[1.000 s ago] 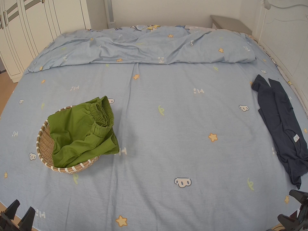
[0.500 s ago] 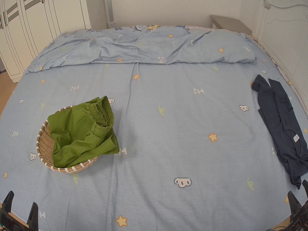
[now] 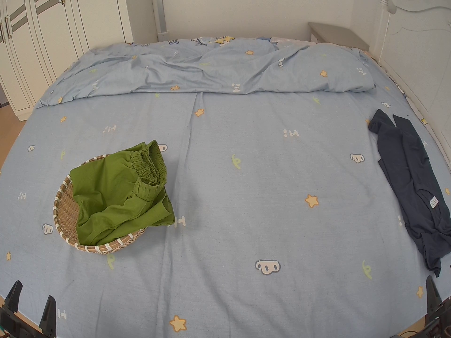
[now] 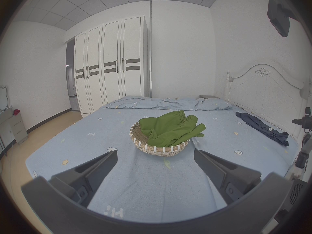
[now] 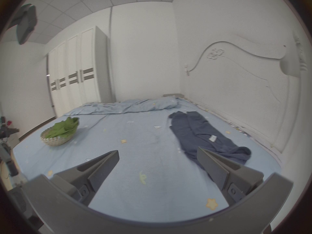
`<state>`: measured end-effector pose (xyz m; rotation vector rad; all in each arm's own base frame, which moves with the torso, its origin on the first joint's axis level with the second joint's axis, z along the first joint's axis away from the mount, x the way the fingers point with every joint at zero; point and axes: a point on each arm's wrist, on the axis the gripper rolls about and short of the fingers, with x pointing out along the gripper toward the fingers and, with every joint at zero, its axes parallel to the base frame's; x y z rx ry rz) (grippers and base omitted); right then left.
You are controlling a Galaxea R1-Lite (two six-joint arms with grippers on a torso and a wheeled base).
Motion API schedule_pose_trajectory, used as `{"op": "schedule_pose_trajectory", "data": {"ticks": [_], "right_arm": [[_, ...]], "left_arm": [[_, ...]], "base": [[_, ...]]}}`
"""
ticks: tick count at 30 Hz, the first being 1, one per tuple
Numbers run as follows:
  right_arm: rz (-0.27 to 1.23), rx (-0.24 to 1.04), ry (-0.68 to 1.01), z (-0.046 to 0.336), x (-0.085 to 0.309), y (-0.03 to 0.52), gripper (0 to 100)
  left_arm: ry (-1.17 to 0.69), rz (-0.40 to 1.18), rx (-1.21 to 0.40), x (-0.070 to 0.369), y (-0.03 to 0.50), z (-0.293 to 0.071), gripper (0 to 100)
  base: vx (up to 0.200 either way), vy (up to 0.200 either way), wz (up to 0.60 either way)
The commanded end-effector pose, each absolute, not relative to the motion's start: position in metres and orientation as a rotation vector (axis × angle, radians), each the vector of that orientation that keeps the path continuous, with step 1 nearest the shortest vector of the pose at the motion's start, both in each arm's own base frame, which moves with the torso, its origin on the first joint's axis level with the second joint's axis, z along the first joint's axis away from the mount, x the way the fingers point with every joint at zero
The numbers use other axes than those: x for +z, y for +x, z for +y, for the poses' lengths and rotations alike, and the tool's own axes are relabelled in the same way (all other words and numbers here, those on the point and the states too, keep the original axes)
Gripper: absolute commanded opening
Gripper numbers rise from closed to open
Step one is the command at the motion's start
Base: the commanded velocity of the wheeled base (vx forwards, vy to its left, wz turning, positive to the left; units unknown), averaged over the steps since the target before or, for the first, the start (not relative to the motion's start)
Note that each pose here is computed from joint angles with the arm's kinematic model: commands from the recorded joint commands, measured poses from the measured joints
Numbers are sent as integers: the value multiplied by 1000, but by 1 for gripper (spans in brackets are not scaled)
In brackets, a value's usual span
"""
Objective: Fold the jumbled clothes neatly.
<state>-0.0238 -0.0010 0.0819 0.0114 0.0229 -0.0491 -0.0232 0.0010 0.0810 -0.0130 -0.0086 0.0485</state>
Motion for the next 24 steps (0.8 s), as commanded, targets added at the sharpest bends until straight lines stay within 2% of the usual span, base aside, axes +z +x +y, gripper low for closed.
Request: {"op": "schedule_pose_trajectory", "data": {"ticks": [1, 3, 24], "right_arm": [[6, 2, -14, 0, 75, -23, 100], [-2, -26, 3, 0, 76, -23, 100], [0, -15, 5, 0, 75, -23, 100]], "left_arm": [[-14, -3, 49, 76, -23, 1, 100], [-14, -5, 51, 76, -23, 1, 100], [-14, -3, 48, 76, -23, 1, 100]], "base": [[0, 0, 0], [0, 0, 0], [0, 0, 0]]}}
